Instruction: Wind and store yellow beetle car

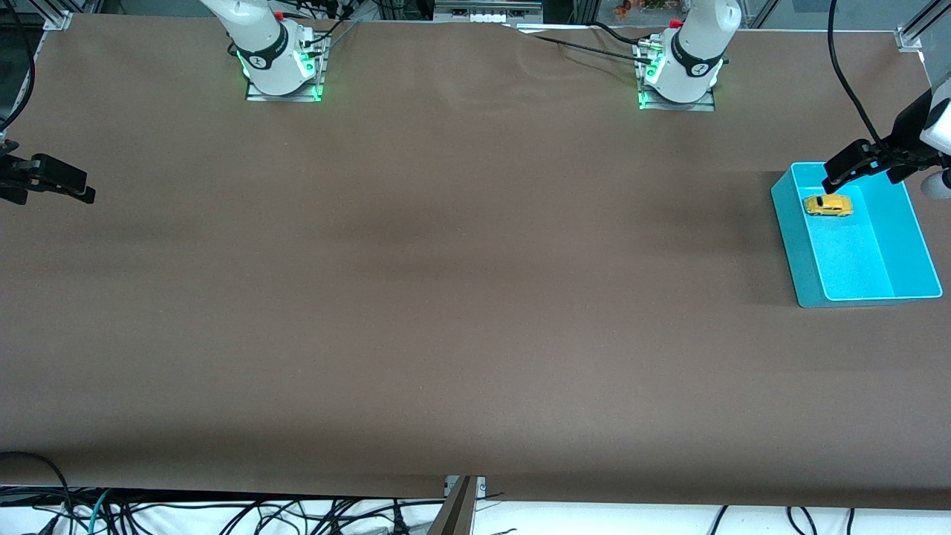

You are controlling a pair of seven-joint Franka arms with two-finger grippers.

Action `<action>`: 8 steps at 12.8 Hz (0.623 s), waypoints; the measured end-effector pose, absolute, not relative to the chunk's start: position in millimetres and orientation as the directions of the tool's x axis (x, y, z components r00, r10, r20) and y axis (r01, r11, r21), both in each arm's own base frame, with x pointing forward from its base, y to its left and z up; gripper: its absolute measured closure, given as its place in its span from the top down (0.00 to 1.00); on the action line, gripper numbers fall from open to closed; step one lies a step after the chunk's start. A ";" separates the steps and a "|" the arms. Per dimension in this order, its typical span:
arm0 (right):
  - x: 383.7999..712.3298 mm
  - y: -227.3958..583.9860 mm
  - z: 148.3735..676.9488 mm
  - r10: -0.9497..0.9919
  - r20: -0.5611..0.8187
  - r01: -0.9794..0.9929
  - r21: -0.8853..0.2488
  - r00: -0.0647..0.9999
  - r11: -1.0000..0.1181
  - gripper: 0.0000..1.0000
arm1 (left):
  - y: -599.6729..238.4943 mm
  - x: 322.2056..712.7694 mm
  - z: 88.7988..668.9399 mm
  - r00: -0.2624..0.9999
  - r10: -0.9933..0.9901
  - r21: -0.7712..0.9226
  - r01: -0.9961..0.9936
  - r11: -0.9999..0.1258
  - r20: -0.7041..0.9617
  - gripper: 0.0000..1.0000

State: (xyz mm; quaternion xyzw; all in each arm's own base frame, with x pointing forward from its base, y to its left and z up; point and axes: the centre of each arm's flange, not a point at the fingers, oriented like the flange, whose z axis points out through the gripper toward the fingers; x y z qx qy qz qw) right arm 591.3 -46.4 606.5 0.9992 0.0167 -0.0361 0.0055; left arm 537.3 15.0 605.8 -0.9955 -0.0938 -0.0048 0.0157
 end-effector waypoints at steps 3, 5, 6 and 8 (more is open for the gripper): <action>591.3 -46.3 606.5 0.033 -0.072 0.034 0.010 0.997 -0.999 1.00 | 16.1 537.5 605.3 0.981 0.195 -0.002 0.195 -0.981 0.006 1.00; 591.3 -46.3 606.5 0.033 -0.072 0.033 0.010 0.997 -0.999 1.00 | 16.2 538.1 607.0 0.981 0.196 -0.001 0.196 -0.981 0.010 1.00; 591.3 -46.3 606.5 0.032 -0.072 0.033 0.010 0.997 -0.999 1.00 | 16.2 538.6 609.6 0.981 0.196 0.000 0.196 -0.981 0.016 1.00; 591.3 -46.3 606.5 0.032 -0.072 0.033 0.010 0.997 -0.999 1.00 | 15.6 539.0 613.9 0.981 0.195 0.001 0.195 -0.981 0.024 1.00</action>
